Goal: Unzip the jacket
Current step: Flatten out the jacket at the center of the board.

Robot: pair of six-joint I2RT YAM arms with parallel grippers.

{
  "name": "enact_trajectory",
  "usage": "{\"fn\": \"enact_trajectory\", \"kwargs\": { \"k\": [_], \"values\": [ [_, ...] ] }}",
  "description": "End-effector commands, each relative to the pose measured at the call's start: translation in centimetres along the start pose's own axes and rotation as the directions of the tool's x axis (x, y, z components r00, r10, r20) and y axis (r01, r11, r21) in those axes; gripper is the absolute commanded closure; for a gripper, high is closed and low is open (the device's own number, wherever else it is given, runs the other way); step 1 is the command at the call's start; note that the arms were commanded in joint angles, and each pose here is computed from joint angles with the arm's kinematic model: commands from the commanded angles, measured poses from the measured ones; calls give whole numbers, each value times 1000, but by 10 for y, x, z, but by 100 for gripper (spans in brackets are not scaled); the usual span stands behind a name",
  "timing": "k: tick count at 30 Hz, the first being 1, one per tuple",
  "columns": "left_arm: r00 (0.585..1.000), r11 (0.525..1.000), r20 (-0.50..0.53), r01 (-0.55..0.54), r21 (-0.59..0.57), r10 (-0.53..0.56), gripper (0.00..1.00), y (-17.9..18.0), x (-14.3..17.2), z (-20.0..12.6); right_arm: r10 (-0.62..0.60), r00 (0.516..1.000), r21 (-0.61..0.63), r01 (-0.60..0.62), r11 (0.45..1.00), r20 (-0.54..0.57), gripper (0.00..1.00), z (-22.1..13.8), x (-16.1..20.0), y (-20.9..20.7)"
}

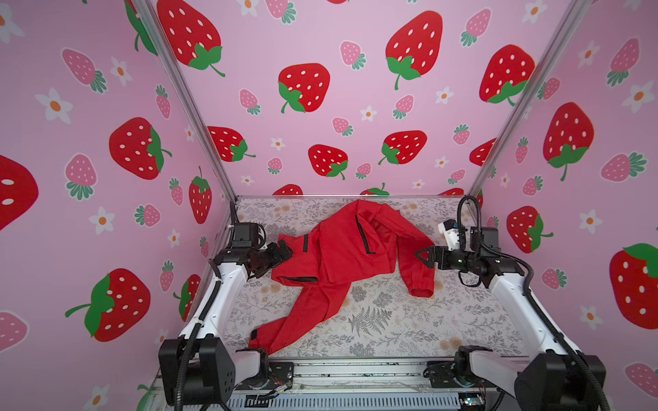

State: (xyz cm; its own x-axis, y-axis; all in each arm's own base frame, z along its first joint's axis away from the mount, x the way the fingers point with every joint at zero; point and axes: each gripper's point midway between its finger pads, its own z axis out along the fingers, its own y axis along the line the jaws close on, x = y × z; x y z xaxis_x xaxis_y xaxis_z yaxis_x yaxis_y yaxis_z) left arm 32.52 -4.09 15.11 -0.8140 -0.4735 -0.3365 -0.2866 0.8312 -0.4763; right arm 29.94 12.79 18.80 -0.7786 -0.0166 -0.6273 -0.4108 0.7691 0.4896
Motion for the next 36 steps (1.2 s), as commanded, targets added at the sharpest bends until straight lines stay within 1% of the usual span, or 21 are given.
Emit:
{"fn": "enact_trajectory", "kwargs": {
  "k": [1, 3, 5, 6, 7, 9, 10, 13, 15, 19, 20, 21, 22, 23, 25, 27, 30, 31, 33, 34, 36],
  "values": [
    [999, 1000, -36, 21, -17, -22, 6, 4, 0, 16, -22, 999, -14, 21, 1000, -40, 11, 9, -1, 2],
    [998, 1000, -56, 24, 1, -24, 9, 4, 2, 26, -56, 996, -34, 53, 998, -70, 11, 24, -2, 7],
    [997, 999, -76, 26, 37, -23, 15, -1, 4, 34, -74, 992, -44, 70, 997, -105, 12, 42, -2, 10],
    [997, 998, -81, 25, 63, -19, 20, -5, 3, 36, -76, 991, -49, 71, 996, -112, 12, 52, -4, 12],
    [996, 997, -84, 22, 80, -16, 26, -8, 3, 37, -78, 991, -60, 72, 996, -110, 12, 63, -7, 15],
    [997, 995, -80, 15, 100, -7, 43, -12, 1, 37, -70, 991, -69, 62, 996, -116, 13, 83, -11, 17],
    [997, 994, -80, 11, 106, -2, 49, -13, 0, 37, -66, 990, -72, 58, 996, -121, 14, 92, -14, 17],
    [997, 992, -79, -6, 127, 16, 61, -18, -2, 37, -63, 988, -82, 52, 995, -138, 18, 122, -21, 15],
    [997, 988, -71, -12, 157, 24, 66, -23, -6, 38, -100, 983, -107, 84, 991, -153, 22, 141, -24, 21],
    [997, 967, -63, -23, 255, 40, 82, -42, -17, 40, -202, 964, -166, 174, 971, -175, 28, 178, -30, 39],
    [997, 962, -56, -26, 272, 43, 90, -47, -22, 39, -210, 962, -176, 179, 968, -177, 32, 187, -32, 40],
    [998, 957, -43, -30, 289, 44, 100, -52, -29, 39, -215, 961, -190, 181, 965, -176, 44, 196, -37, 43],
    [999, 951, -21, -35, 306, 43, 100, -58, -39, 37, -222, 960, -210, 185, 960, -170, 60, 203, -43, 46],
    [999, 944, -2, -40, 327, 43, 100, -66, -48, 34, -232, 961, -220, 195, 956, -153, 73, 207, -52, 49],
    [998, 930, 56, -59, 362, 42, 100, -83, -76, 25, -261, 960, -215, 236, 948, -98, 100, 213, -82, 55],
    [989, 923, 137, -101, 372, 54, 100, -103, -110, 8, -289, 957, -204, 281, 938, -14, 100, 209, -125, 69],
    [952, 912, 294, -197, 361, 90, 100, -138, -166, -33, -341, 927, -187, 366, 912, 155, 100, 188, -201, 101],
    [931, 905, 352, -225, 360, 92, 100, -152, -188, -53, -366, 905, -155, 402, 902, 217, 100, 175, -230, 111],
    [897, 879, 430, -282, 385, 100, 100, -180, -217, -89, -406, 855, -95, 456, 885, 322, 100, 145, -278, 126],
    [877, 858, 470, -316, 405, 101, 100, -196, -227, -111, -420, 825, -60, 474, 878, 378, 100, 124, -301, 132],
    [843, 797, 528, -389, 463, 104, 100, -227, -233, -147, -433, 775, -7, 491, 871, 461, 100, 87, -331, 139]
  ]
}}
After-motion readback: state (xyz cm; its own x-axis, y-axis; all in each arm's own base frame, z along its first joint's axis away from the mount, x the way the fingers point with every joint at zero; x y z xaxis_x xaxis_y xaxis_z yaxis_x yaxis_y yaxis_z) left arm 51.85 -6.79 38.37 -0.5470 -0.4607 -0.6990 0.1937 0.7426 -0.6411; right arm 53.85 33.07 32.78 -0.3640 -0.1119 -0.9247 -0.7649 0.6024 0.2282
